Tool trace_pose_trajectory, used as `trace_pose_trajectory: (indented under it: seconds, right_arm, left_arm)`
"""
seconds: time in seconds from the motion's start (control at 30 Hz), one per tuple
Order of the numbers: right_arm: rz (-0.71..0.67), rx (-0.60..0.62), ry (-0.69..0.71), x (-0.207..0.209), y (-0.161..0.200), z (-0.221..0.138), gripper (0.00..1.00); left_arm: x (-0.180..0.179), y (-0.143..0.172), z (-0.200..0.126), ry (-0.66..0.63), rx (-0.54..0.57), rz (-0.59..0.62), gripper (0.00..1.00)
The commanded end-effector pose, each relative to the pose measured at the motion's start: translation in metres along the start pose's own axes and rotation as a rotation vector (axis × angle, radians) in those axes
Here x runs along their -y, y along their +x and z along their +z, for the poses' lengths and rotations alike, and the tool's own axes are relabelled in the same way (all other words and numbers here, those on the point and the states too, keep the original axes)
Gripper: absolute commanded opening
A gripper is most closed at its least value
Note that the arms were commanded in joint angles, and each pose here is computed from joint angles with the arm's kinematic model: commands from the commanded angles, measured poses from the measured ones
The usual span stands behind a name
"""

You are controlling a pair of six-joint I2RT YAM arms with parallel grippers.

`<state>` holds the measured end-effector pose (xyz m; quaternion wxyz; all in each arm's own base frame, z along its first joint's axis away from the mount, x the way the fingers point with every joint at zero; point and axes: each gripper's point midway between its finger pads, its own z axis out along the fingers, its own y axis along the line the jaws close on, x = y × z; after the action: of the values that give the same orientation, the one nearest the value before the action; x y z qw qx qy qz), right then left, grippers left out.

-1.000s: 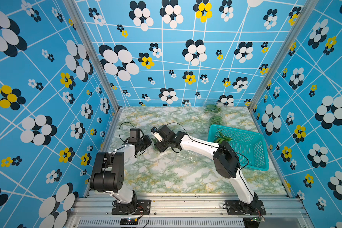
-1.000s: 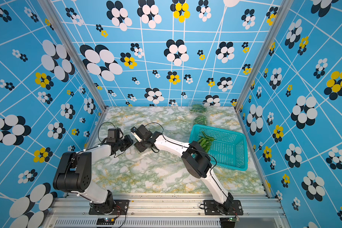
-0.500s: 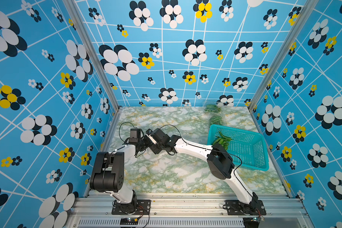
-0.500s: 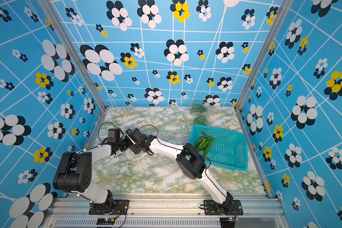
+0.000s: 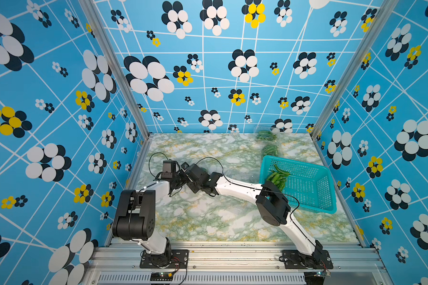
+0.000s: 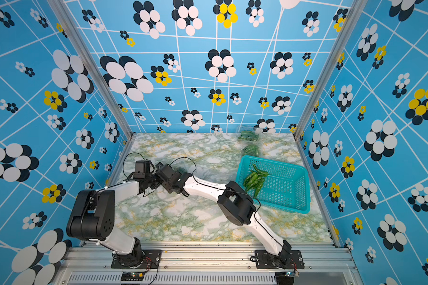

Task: Take small green peppers out of containers
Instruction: Open the packing box at the center of the board.

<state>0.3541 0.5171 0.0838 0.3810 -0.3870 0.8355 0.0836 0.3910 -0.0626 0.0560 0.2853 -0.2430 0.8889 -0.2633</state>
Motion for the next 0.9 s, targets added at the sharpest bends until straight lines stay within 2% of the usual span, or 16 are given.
trace_pose_trajectory:
  seconds: [0.0, 0.1, 0.27, 0.3, 0.47, 0.73, 0.87]
  right_arm:
    - [-0.010, -0.093, 0.047, 0.007, 0.035, 0.024, 0.35]
    - [-0.009, -0.105, 0.046, 0.006, 0.042, 0.027, 0.26]
    - [-0.018, -0.102, 0.044, 0.006, 0.042, 0.025, 0.02]
    - [-0.020, -0.098, 0.049, 0.007, 0.040, 0.024, 0.00]
    - [-0.036, -0.056, 0.114, 0.025, 0.020, 0.010, 0.00]
    - [0.007, -0.063, 0.215, 0.095, 0.008, 0.003, 0.00]
    - [0.002, -0.036, 0.229, 0.114, -0.006, -0.007, 0.00]
  left_arm:
    - [0.007, -0.002, 0.001, 0.013, -0.005, 0.027, 0.08]
    - [0.007, -0.002, 0.001, 0.014, -0.005, 0.027, 0.08]
    - [0.006, -0.002, 0.002, 0.011, -0.007, 0.026, 0.08]
    - [0.006, -0.002, 0.001, 0.010, -0.006, 0.027, 0.08]
    - [0.005, -0.001, 0.002, 0.007, -0.009, 0.027, 0.08]
    - [0.005, -0.001, 0.002, 0.007, -0.011, 0.032, 0.08]
    - [0.003, 0.000, 0.005, 0.001, -0.017, 0.033, 0.08]
